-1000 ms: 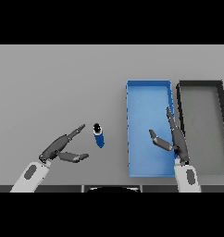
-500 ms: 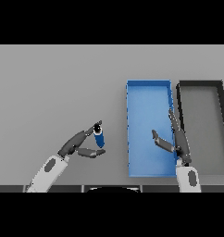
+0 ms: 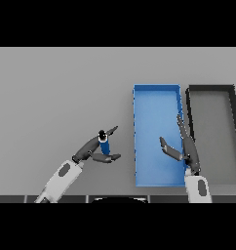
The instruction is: Pick up the blue pipe and place it into the blue bin.
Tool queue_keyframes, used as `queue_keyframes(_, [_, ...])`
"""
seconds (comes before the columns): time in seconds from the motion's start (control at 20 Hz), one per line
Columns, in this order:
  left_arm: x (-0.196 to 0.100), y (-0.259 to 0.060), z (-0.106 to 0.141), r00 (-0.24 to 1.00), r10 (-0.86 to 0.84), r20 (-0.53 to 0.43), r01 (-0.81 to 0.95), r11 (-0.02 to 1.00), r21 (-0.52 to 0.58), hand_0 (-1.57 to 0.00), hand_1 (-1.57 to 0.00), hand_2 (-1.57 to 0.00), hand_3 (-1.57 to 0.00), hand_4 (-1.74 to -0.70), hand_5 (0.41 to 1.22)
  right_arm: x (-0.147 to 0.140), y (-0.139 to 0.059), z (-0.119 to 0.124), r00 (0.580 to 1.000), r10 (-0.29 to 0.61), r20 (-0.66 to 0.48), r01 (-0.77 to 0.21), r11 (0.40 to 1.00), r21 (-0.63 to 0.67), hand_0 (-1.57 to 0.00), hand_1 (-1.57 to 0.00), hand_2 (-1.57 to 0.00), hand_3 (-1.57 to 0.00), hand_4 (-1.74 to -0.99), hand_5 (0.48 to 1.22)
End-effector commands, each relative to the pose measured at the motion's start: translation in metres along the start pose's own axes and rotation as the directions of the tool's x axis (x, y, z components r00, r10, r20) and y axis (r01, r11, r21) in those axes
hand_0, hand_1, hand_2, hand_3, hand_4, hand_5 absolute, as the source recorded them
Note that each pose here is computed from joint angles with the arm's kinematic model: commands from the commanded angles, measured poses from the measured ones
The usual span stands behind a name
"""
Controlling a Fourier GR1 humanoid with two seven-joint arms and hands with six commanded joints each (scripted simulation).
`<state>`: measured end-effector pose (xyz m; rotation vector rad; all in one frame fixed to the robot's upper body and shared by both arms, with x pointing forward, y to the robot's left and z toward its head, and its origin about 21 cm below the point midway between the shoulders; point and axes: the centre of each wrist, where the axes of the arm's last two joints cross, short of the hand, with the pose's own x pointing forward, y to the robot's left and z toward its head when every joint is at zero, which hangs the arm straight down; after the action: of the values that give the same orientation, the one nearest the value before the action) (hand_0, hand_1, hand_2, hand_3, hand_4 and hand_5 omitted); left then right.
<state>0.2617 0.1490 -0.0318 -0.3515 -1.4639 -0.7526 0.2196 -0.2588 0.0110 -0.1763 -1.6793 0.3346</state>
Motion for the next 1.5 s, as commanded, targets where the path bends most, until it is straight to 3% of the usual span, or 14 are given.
queue_keyframes(0.0, [-0.002, -0.002, 0.001, 0.999, 0.032, 0.011, -0.032, 0.999, 0.004, 0.00, -0.04, -0.15, -0.12, -1.19, 0.550, -0.001, -0.004, -0.003, 1.000, 0.004, -0.011, -0.004, 1.000, -0.003, 0.00, 0.00, 0.00, 0.00, -1.213, 0.655])
queue_keyframes(0.05, [-0.003, -0.005, -0.002, 0.998, 0.063, 0.023, -0.063, 0.998, 0.004, -0.01, -0.16, -0.31, -0.28, -1.24, 0.613, 0.000, -0.005, -0.003, 1.000, -0.008, 0.000, 0.008, 1.000, -0.003, 0.00, 0.00, 0.00, 0.00, -1.217, 0.655])
queue_keyframes(0.1, [-0.003, -0.006, -0.003, 0.995, 0.098, 0.029, -0.098, 0.995, 0.008, -0.12, -0.32, -0.49, -0.53, -1.28, 0.735, -0.004, -0.004, -0.003, 1.000, -0.005, -0.018, 0.005, 1.000, -0.002, 0.00, 0.00, 0.00, 0.00, -1.220, 0.656])
queue_keyframes(0.2, [-0.002, -0.008, -0.005, 0.993, 0.111, 0.034, -0.112, 0.994, 0.021, -0.60, -0.75, -0.87, -0.91, -1.44, 0.910, -0.004, -0.004, -0.006, 1.000, 0.002, -0.012, -0.002, 1.000, -0.009, 0.00, 0.00, 0.00, 0.00, -1.219, 0.657])
queue_keyframes(0.35, [0.002, -0.015, -0.008, 0.992, 0.116, 0.044, -0.117, 0.993, 0.003, -1.07, -1.15, -1.21, -1.19, -1.58, 1.062, -0.002, -0.002, -0.003, 1.000, -0.018, -0.005, 0.018, 1.000, -0.001, 0.00, 0.00, 0.00, 0.00, -1.233, 0.660])
queue_keyframes(0.5, [0.006, -0.025, -0.007, 0.994, 0.074, 0.084, -0.075, 0.997, 0.003, -1.32, -1.36, -1.39, -1.38, -1.51, 1.139, 0.000, 0.001, -0.004, 1.000, -0.028, -0.012, 0.028, 1.000, -0.002, 0.00, 0.00, 0.00, 0.00, -1.222, 0.646])
queue_keyframes(0.65, [0.010, -0.025, -0.008, 0.986, 0.077, 0.145, -0.081, 0.996, 0.023, -1.44, -1.46, -1.48, -1.47, -1.48, 1.179, 0.002, -0.002, -0.005, 1.000, -0.024, -0.008, 0.024, 1.000, 0.002, 0.00, 0.00, 0.00, 0.00, -1.217, 0.631])
queue_keyframes(0.8, [0.033, -0.022, -0.014, 0.967, 0.077, 0.244, -0.087, 0.996, 0.030, -1.50, -1.51, -1.52, -1.52, -1.47, 1.200, 0.002, -0.002, -0.008, 0.999, -0.038, -0.019, 0.038, 0.999, 0.002, 0.00, 0.00, 0.00, 0.00, -1.229, 0.633])
queue_keyframes(1.1, [0.076, -0.017, -0.022, 0.944, 0.073, 0.322, -0.067, 0.997, -0.028, -1.55, -1.56, -1.56, -1.56, -1.47, 1.215, 0.000, 0.000, -0.006, 1.000, 0.001, -0.010, -0.001, 1.000, 0.006, 0.00, 0.00, 0.00, 0.00, -1.184, 0.643])
queue_keyframes(1.45, [0.090, -0.024, -0.022, 0.950, 0.050, 0.308, -0.033, 0.998, -0.061, -1.57, -1.57, -1.57, -1.57, -1.47, 1.220, -0.002, -0.006, -0.003, 1.000, 0.014, -0.002, -0.014, 1.000, -0.002, 0.00, 0.00, 0.00, 0.00, -1.145, 0.643])
